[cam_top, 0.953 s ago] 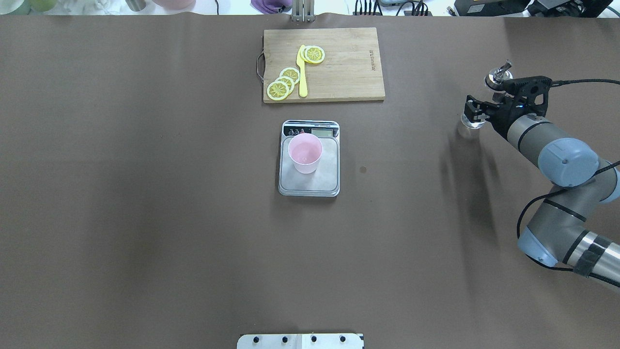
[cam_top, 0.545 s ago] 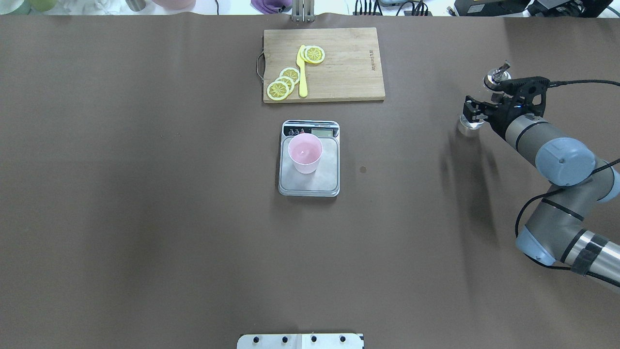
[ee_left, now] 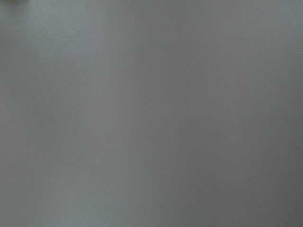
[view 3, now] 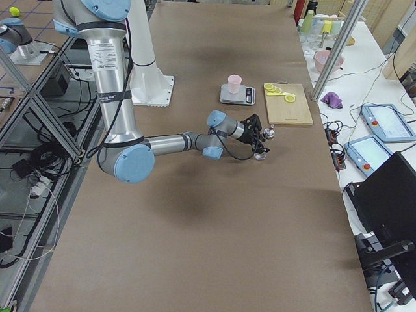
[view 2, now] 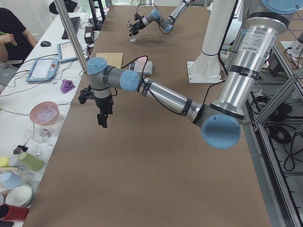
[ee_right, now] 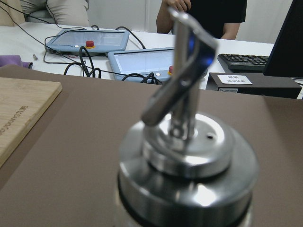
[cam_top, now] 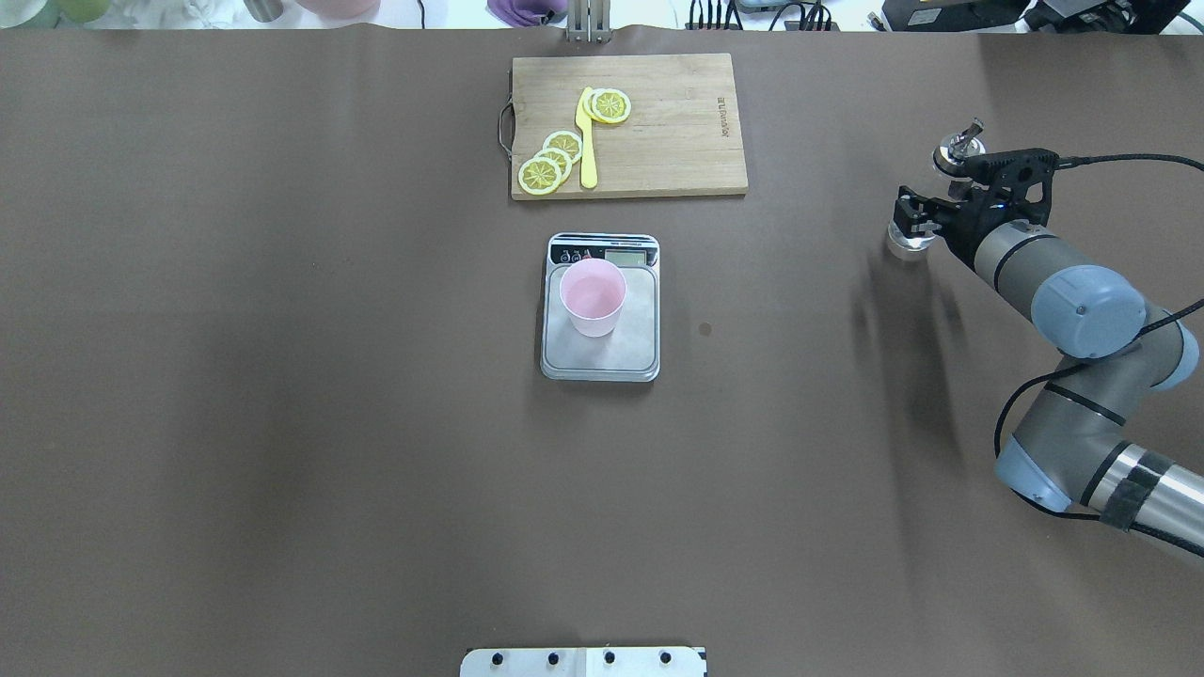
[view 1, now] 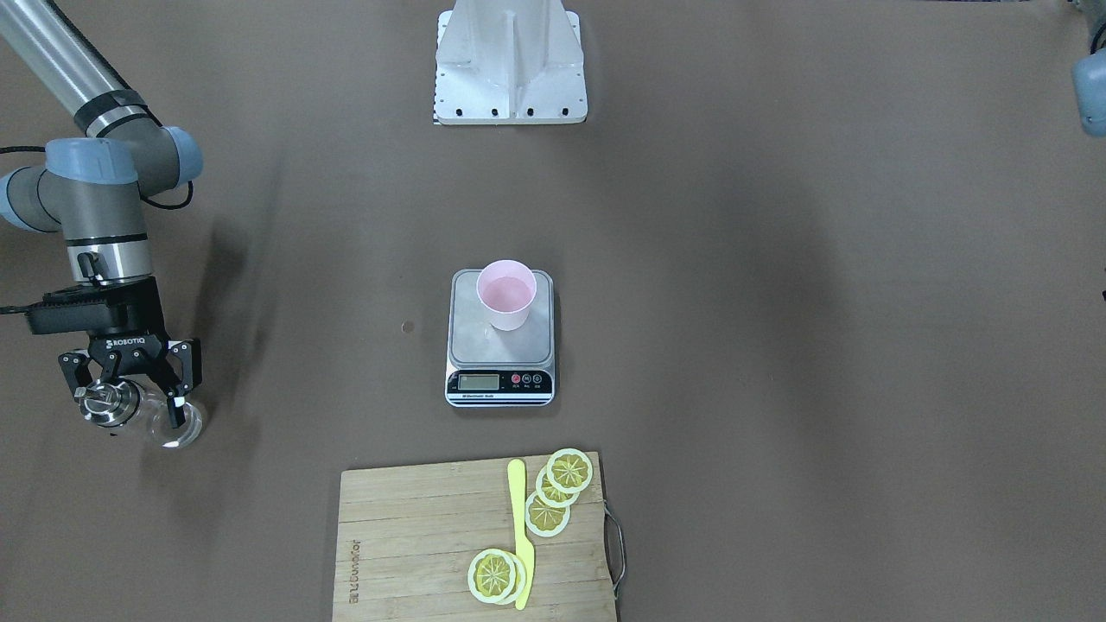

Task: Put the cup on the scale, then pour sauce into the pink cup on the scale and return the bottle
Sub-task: 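Lower the glass sauce bottle onto the table with the right gripper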

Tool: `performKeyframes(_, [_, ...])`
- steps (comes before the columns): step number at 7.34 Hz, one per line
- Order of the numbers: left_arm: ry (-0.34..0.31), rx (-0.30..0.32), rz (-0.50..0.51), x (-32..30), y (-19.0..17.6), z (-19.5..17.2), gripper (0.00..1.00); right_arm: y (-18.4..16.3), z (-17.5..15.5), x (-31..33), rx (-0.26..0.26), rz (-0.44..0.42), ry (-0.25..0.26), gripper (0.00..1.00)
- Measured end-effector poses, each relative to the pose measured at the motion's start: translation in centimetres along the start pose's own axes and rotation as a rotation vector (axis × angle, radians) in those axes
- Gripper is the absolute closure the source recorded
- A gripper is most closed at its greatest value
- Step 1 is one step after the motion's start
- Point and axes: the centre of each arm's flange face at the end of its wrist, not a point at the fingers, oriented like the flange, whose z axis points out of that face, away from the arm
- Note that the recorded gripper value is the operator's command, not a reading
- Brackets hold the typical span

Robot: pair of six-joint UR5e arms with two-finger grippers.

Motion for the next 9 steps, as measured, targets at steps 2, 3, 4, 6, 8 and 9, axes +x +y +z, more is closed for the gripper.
performKeyframes(2, [0.000,-0.001,0.000,-0.04,-0.06,0.08,0.01,0.01,0.09,-0.09,-0.001,-0.002,-0.001,0.55])
performKeyframes(3, [-0.001,-0.001,0.000,-0.04,-0.09,0.07,0.01,0.07,0.11,-0.09,-0.002,-0.003,-0.001,0.52])
performKeyframes(4, [-0.001,-0.002,0.000,-0.06,-0.12,0.09,0.01,0.11,0.12,-0.10,-0.003,-0.004,0.000,0.49])
performKeyframes(6, [-0.002,-0.002,0.000,0.00,-0.24,0.08,0.01,0.15,0.13,-0.19,-0.003,-0.004,-0.001,0.40])
performKeyframes(8, [-0.002,-0.003,0.000,0.05,-0.31,0.11,0.01,0.19,0.16,-0.20,-0.003,-0.002,-0.001,0.16])
performKeyframes(9, [-0.002,-0.004,0.000,0.04,-0.35,0.16,0.01,0.20,0.16,-0.20,-0.003,-0.002,-0.001,0.01])
